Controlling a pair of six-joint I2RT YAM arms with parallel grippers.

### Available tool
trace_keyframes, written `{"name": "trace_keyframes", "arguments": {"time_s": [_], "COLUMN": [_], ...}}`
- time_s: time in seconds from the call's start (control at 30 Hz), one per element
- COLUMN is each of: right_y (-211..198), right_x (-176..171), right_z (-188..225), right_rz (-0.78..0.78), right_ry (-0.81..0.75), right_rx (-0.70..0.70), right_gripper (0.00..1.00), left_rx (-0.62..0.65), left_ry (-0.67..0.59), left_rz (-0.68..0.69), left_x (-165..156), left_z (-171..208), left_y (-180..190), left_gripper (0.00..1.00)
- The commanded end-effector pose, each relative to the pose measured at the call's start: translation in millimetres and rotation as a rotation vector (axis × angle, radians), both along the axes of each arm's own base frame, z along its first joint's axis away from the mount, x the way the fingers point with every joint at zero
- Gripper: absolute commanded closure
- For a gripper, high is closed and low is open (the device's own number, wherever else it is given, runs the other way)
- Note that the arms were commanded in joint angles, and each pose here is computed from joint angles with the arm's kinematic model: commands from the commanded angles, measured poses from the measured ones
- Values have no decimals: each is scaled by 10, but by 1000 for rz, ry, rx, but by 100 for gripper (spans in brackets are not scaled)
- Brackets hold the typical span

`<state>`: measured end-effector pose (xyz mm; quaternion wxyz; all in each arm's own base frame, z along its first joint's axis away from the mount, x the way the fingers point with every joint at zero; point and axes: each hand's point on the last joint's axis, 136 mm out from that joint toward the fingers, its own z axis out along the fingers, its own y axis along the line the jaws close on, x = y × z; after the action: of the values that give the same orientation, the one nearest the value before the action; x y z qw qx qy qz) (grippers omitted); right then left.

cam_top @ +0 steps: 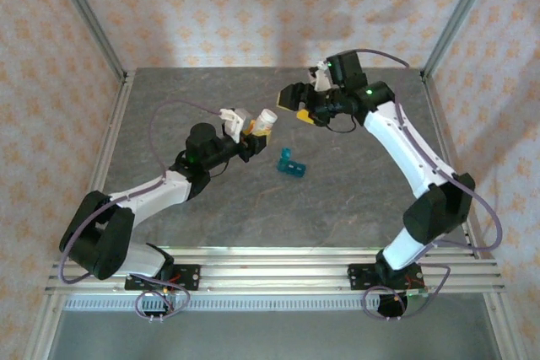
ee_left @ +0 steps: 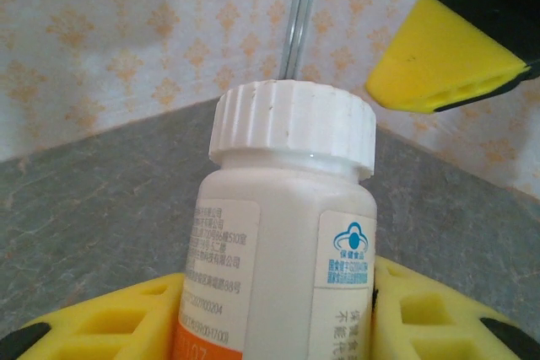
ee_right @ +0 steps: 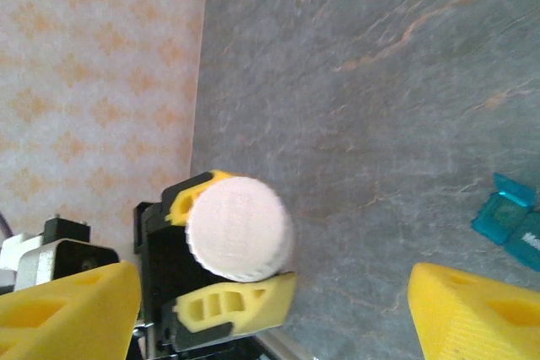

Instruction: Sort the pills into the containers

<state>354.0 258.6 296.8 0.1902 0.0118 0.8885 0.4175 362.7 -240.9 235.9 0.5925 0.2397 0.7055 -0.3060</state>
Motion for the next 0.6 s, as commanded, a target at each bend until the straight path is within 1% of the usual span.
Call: {"name": "trace_keyframes", "arguments": {"time_s": [0.0,0.1,0.23,0.57], "right_y": [-156,-263,-281,98], "right_x": [128,172,219,273], "right_z": [97,103,128,139], "right_rz": [-161,-261,-332,-308], "right_ry": [-56,-78,-98,-99], "right_rx": [9,31,83,104], "right_gripper": [18,18,18,16], "left_rx": [-26,-29,-18,-4], "left_ry": [-36,-36,-10,24], "left_rz": [51,52,46,36], "left_x": [-1,-21,-32,-1], "left_z": [153,164,171,103], "left_y": [102,114,104,69], "left_gripper": [100,100,100,100]}}
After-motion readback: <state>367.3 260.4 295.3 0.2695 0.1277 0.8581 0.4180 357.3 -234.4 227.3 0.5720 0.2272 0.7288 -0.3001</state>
